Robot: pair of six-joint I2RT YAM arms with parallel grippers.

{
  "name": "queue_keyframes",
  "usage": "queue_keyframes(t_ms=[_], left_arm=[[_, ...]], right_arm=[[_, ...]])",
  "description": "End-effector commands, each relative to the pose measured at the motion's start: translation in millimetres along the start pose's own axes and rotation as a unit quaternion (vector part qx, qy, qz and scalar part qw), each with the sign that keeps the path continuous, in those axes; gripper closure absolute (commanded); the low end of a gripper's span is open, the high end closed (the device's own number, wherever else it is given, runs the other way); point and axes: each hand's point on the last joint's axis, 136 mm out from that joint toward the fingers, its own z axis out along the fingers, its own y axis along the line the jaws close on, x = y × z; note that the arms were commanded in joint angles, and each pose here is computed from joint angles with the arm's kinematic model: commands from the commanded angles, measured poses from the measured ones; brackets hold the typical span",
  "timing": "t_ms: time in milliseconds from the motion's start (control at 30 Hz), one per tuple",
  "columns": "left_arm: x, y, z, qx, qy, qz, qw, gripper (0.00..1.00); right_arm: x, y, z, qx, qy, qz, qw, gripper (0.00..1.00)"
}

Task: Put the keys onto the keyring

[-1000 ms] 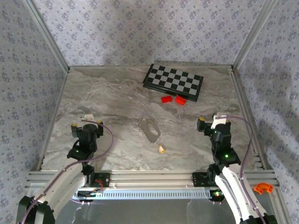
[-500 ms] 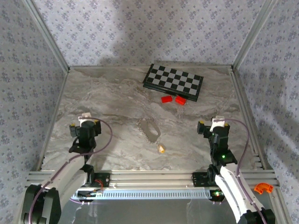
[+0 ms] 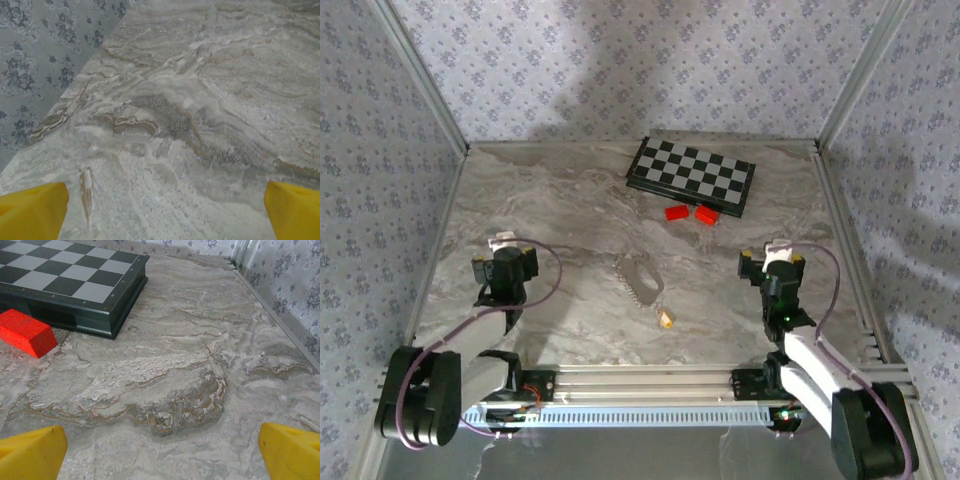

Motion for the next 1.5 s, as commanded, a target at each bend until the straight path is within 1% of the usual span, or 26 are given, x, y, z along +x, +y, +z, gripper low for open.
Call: queue_keyframes(t_ms=[0,133,233,533,633,700,833,867,933,967,1000,1033,1133,1467], left_arm=[[-31,-10,6,0.023,-0.041,-0.03,0.998,0.0],[-35,-13,13,0.024,-0.045,-0.027,0.998,0.0],[-38,-15,19,0.028,-0.049,-0.029,0.998,0.0],[-46,-22,34,0.035,-0.053,-0.029,0.998,0.0],[-48,-24,39,0.036,-0.052,-0.018,0.998,0.0],[-49,-27,42,0.038,-0.053,-0.012,0.998,0.0],[-42,-30,52,0.046,-0.069,-0.01,0.997,0.0],[-41,-30,55,0.047,-0.07,-0.013,0.996,0.0],[-34,-28,62,0.054,-0.05,-0.026,0.997,0.0],[-32,-27,65,0.053,-0.053,-0.029,0.997,0.0],[-32,-25,66,0.057,-0.06,-0.036,0.996,0.0],[-30,-25,66,0.058,-0.049,-0.036,0.996,0.0],[-30,-25,67,0.059,-0.048,-0.037,0.996,0.0],[-30,-25,66,0.06,-0.048,-0.037,0.996,0.0]], right_arm=[[-33,2,7,0.008,-0.06,0.001,0.998,0.0],[-34,4,20,0.015,-0.058,-0.004,0.998,0.0],[-39,5,26,0.018,-0.067,-0.012,0.998,0.0],[-38,7,40,0.009,-0.07,-0.014,0.997,0.0],[-31,7,50,0.016,-0.074,-0.026,0.997,0.0],[-36,3,55,0.033,-0.088,-0.034,0.995,0.0],[-28,2,61,0.01,-0.056,-0.011,0.998,0.0],[-23,-3,64,0.013,-0.048,0.002,0.999,0.0],[-24,-13,72,0.039,-0.06,0.006,0.997,0.0],[-21,-13,74,0.044,-0.044,0.003,0.998,0.0],[-16,-10,79,0.032,-0.013,0.014,0.999,0.0],[-15,-12,84,0.035,0.003,0.03,0.999,0.0],[-19,-22,87,0.033,-0.003,0.031,0.999,0.0],[-19,-21,87,0.033,-0.004,0.03,0.999,0.0]])
